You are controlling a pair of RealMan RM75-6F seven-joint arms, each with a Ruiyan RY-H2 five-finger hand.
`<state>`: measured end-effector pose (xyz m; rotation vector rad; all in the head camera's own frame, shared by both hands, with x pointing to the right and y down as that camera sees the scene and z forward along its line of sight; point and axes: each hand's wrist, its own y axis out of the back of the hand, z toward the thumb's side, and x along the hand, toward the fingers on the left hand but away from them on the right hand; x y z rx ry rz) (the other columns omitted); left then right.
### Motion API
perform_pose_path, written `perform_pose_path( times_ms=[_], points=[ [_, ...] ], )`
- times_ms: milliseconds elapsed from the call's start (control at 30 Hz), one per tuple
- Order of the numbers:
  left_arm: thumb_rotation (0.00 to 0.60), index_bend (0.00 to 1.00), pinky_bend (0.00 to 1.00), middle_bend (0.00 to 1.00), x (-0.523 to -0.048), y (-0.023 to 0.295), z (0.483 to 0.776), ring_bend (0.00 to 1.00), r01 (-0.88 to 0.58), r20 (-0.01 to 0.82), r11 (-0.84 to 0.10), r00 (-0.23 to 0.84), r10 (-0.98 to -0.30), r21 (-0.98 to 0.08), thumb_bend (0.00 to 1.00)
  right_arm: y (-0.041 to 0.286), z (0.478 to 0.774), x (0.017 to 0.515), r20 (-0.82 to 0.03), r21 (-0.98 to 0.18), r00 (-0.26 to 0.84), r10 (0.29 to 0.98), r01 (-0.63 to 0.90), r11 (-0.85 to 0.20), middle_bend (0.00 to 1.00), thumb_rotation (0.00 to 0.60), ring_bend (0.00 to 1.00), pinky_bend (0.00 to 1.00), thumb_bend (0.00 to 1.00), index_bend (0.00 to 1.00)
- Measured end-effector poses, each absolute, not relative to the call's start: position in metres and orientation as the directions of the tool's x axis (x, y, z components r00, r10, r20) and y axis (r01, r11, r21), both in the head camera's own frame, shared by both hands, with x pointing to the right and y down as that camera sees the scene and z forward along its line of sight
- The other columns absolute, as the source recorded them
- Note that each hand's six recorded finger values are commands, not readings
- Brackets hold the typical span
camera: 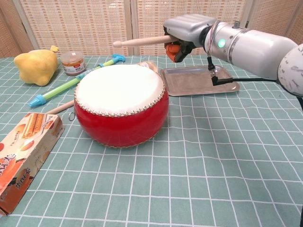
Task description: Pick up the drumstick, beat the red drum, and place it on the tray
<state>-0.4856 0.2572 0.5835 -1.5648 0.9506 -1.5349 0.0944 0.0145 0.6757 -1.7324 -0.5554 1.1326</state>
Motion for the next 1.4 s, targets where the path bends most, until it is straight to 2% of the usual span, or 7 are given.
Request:
perform_pose_path(
  times_ms=[100, 433, 567, 900, 1000, 1233, 1400],
  points=[
    [0.600, 0.00, 0.00, 0.00, -0.486, 0.257, 0.584, 0.00, -0.011, 0.457, -0.457, 0.010, -0.889, -0.889, 0.26, 0.016, 0.680, 0.096, -0.451, -0.890, 0.468, 0.760, -0.177, -0.419, 1.00, 0.600, 1.00, 1.00, 0.90, 1.00],
    [0.600, 0.00, 0.00, 0.00, -0.487, 0.257, 0.584, 0.00, -0.014, 0.456, -0.456, 0.006, -0.890, -0.890, 0.26, 0.022, 0.693, 0.099, -0.489, -0.806, 0.450, 0.748, -0.561, -0.189, 1.00, 0.600, 1.00, 1.00, 0.90, 1.00],
    [0.600, 0.00, 0.00, 0.00, -0.487, 0.258, 0.583, 0.00, -0.016, 0.454, -0.454, 0.009, -0.891, -0.891, 0.26, 0.020, 0.688, 0.096, -0.463, -0.835, 0.449, 0.764, -0.511, -0.205, 1.00, 0.600, 1.00, 1.00, 0.90, 1.00],
    [0.600, 0.00, 0.00, 0.00, -0.489, 0.259, 0.584, 0.00, -0.016, 0.457, -0.457, 0.007, -0.890, -0.889, 0.26, 0.019, 0.683, 0.094, -0.440, -0.897, 0.454, 0.775, -0.185, -0.401, 1.00, 0.600, 1.00, 1.00, 0.90, 1.00],
    [0.600, 0.00, 0.00, 0.00, -0.490, 0.259, 0.585, 0.00, -0.017, 0.459, -0.459, 0.002, -0.888, -0.888, 0.26, 0.021, 0.688, 0.093, -0.449, -0.893, 0.461, 0.766, -0.246, -0.376, 1.00, 0.600, 1.00, 1.00, 0.90, 1.00],
    [0.600, 0.00, 0.00, 0.00, -0.491, 0.261, 0.586, 0.00, -0.016, 0.463, -0.463, -0.002, -0.886, -0.886, 0.26, 0.027, 0.699, 0.091, -0.471, -0.828, 0.475, 0.743, -0.530, -0.185, 1.00, 0.600, 1.00, 1.00, 0.90, 1.00],
    [0.600, 0.00, 0.00, 0.00, -0.490, 0.259, 0.585, 0.00, -0.014, 0.458, -0.458, 0.000, -0.889, -0.889, 0.26, 0.026, 0.695, 0.089, -0.459, -0.841, 0.470, 0.754, -0.502, -0.200, 1.00, 0.600, 1.00, 1.00, 0.90, 1.00]
  ],
)
